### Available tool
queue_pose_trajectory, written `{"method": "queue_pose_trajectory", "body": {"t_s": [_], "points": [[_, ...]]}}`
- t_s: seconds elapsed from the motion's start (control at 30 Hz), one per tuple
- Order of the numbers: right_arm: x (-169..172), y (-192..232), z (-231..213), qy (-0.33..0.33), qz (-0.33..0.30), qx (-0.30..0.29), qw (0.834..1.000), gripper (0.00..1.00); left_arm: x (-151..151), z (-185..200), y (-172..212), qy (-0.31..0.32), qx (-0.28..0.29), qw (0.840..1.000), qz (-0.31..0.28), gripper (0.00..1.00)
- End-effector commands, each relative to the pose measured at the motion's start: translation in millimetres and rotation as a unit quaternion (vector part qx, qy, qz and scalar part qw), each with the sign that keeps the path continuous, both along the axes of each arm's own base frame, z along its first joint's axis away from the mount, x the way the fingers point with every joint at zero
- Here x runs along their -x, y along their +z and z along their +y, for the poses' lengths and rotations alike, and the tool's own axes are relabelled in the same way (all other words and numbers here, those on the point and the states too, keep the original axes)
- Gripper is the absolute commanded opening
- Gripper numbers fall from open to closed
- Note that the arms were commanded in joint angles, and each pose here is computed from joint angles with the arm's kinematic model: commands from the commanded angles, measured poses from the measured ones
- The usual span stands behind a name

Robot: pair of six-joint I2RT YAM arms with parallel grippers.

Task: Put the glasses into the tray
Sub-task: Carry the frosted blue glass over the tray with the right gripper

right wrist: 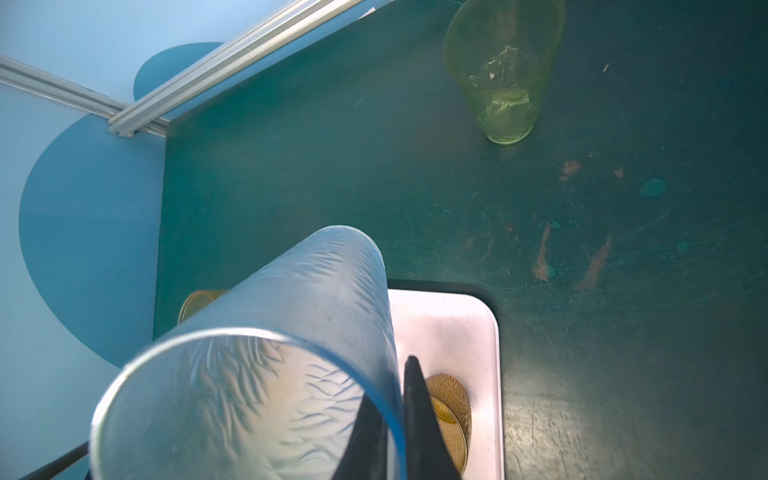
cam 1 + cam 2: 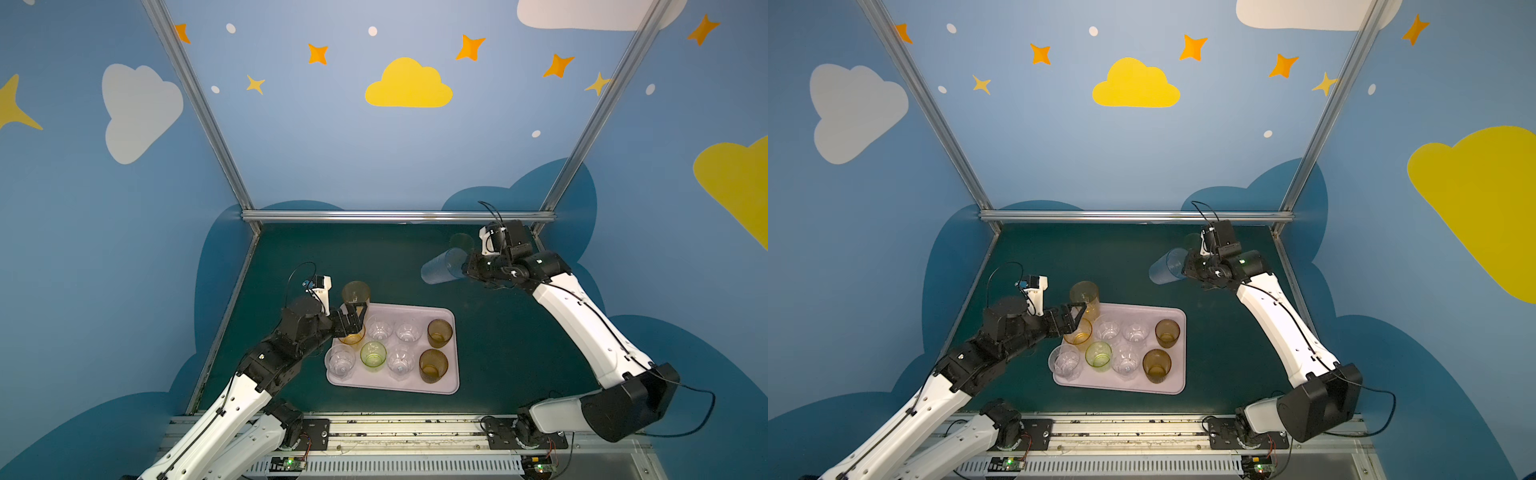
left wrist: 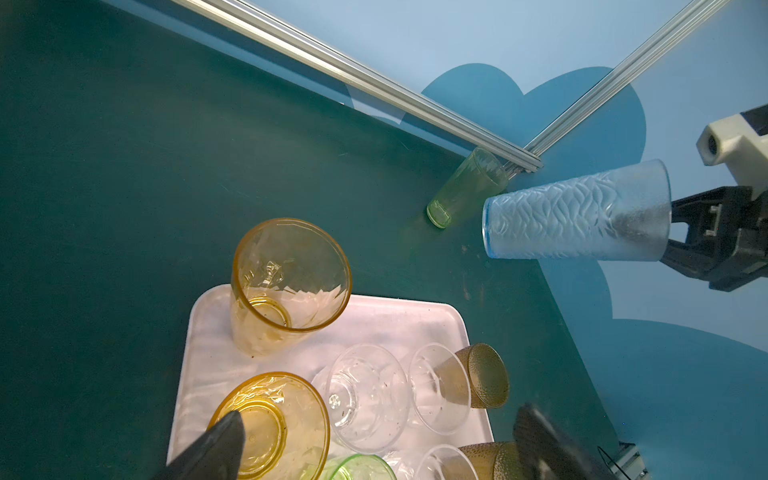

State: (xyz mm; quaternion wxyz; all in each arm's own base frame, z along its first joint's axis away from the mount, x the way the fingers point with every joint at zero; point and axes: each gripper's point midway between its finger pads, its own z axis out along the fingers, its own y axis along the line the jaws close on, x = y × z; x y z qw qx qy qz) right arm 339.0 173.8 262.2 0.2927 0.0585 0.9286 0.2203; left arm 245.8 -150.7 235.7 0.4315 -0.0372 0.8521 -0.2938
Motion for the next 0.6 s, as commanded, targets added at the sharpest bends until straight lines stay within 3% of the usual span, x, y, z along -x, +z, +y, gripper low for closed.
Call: {"method": "queue_pose_trajectory", "body": {"t_s": [0.0, 0.57], "points": [[10.0, -1.2, -2.6, 0.006, -0.002, 0.017, 1.000, 0.00, 1.2, -2.1, 8.0, -0.003, 0.014, 1.000, -0.004, 1.00], [32.3, -32.4, 44.8, 0.086, 0.032, 0.064, 0.994, 0.00, 4.5, 2.5, 0.8, 0.006, 0.009, 1.000, 0.009, 1.00]]}}
